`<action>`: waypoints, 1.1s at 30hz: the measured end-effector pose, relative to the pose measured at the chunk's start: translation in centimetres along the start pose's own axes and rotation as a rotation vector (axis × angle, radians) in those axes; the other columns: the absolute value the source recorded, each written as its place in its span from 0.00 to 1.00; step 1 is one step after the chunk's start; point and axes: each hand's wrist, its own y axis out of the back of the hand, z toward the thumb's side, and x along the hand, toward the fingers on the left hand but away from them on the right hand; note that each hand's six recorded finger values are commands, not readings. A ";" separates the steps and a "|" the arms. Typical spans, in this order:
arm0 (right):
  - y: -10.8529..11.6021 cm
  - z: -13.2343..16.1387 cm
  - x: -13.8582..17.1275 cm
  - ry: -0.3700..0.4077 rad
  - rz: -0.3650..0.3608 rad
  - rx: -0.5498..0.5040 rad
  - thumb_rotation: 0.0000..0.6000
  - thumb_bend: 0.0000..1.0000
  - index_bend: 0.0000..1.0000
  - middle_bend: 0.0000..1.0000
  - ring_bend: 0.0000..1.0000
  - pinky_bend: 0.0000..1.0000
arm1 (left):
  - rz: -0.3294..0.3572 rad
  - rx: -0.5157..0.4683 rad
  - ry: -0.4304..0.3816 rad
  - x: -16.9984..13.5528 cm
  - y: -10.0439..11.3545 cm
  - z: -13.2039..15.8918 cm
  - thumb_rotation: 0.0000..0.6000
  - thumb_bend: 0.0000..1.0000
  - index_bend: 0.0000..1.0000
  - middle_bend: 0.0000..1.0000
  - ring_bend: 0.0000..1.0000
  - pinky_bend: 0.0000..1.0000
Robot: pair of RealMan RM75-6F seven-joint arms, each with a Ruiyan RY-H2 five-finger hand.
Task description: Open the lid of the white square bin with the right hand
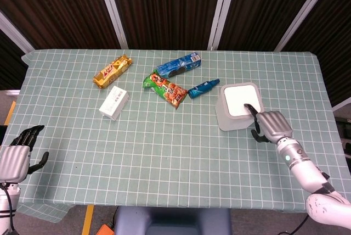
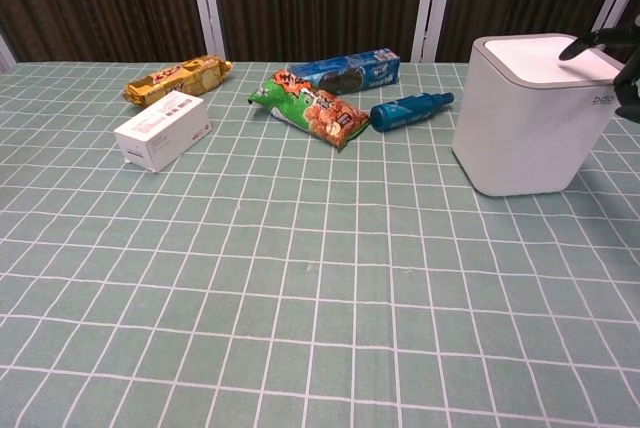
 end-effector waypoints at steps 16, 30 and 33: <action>-1.5 -0.1 -0.5 -0.008 0.037 0.008 1.00 0.55 0.00 0.73 0.88 0.83 | 0.001 -0.002 -0.003 0.0 0.0 0.1 1.00 0.38 0.12 0.13 0.14 0.32; -1.1 -0.3 0.2 0.001 -0.025 -0.012 1.00 0.55 0.00 0.73 0.88 0.83 | -0.004 0.000 -0.004 0.0 -0.1 0.1 1.00 0.38 0.12 0.13 0.15 0.32; -0.3 -0.5 0.9 0.001 -0.079 -0.029 1.00 0.55 0.00 0.73 0.88 0.83 | -0.004 -0.002 -0.007 0.0 -0.1 0.2 1.00 0.38 0.12 0.13 0.16 0.32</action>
